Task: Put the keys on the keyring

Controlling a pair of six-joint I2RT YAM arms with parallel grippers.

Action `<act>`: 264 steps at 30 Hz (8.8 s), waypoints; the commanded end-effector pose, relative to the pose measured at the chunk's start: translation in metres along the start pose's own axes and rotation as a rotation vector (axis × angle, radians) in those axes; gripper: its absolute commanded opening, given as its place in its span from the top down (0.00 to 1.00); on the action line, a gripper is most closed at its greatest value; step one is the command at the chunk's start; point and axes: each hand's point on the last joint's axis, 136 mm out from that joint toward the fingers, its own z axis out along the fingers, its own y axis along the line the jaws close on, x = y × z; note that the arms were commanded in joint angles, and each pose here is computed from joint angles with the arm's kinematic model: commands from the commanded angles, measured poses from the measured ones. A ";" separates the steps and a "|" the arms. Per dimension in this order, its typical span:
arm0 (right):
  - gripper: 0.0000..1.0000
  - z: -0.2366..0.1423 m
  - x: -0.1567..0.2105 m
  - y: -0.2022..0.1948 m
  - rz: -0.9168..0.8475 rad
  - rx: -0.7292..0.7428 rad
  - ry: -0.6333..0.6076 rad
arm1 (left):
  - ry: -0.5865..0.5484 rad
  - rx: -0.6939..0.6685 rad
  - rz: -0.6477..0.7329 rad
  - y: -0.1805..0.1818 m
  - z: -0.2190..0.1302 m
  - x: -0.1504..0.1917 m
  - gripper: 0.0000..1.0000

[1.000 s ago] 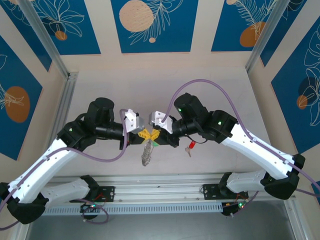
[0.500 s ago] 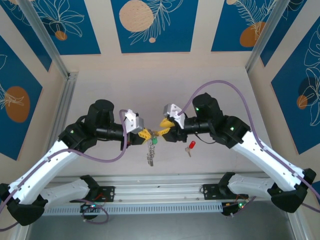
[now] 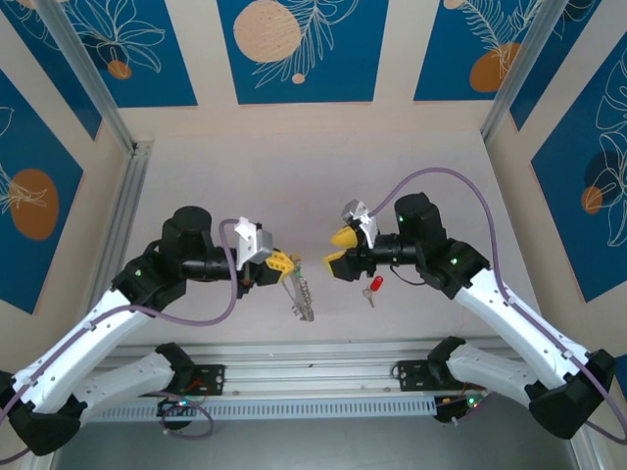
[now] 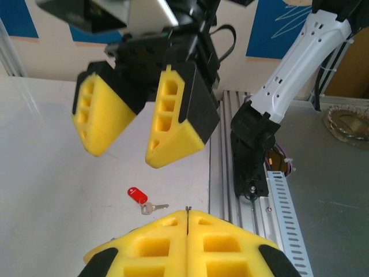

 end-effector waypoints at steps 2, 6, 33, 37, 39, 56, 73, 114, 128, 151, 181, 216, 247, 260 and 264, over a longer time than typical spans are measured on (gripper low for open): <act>0.36 -0.016 -0.006 -0.004 0.095 0.006 -0.083 | -0.082 -0.007 0.045 -0.001 -0.006 -0.018 1.00; 0.39 -0.012 0.036 -0.057 0.324 0.226 0.019 | -0.080 -0.044 0.048 0.006 -0.006 -0.016 1.00; 0.45 -0.008 0.205 -0.120 0.852 0.638 0.462 | 0.287 -0.322 -0.187 0.068 0.004 0.064 1.00; 0.45 0.003 0.208 -0.118 0.866 0.577 0.443 | 0.303 -0.321 -0.206 0.073 0.007 0.070 1.00; 0.46 0.006 0.213 -0.117 0.873 0.568 0.466 | 0.294 -0.307 -0.222 0.073 0.009 0.071 1.00; 0.60 -0.003 0.233 -0.133 0.891 0.711 0.584 | 0.287 -0.283 -0.256 0.074 0.013 0.077 1.00; 0.68 0.010 0.243 -0.158 0.816 0.832 0.675 | 0.245 -0.261 -0.261 0.074 0.012 0.071 1.00; 0.87 -0.001 0.255 -0.144 0.855 0.848 0.677 | 0.203 -0.217 -0.254 0.065 0.013 0.063 1.00; 0.87 0.004 0.257 -0.147 0.869 0.825 0.671 | 0.205 -0.215 -0.252 0.066 0.013 0.063 1.00; 1.00 0.012 0.087 0.003 0.200 0.090 0.268 | 0.186 -0.270 -0.168 0.069 0.004 0.060 1.00; 1.00 0.033 -0.018 0.070 0.360 -0.441 0.073 | -0.041 -0.081 0.015 0.019 -0.009 0.020 1.00; 1.00 0.052 -0.009 0.050 0.505 -0.424 0.150 | -0.046 -0.072 0.024 0.016 -0.010 0.018 1.00; 1.00 0.035 -0.030 0.075 0.443 -0.509 0.152 | -0.058 -0.143 0.049 0.029 -0.013 0.003 1.00; 1.00 0.009 -0.057 0.080 0.393 -0.666 0.159 | -0.006 -0.160 0.182 0.037 -0.016 -0.037 1.00; 1.00 0.008 -0.067 0.070 0.417 -0.661 0.165 | -0.014 -0.135 0.184 0.037 -0.011 -0.035 1.00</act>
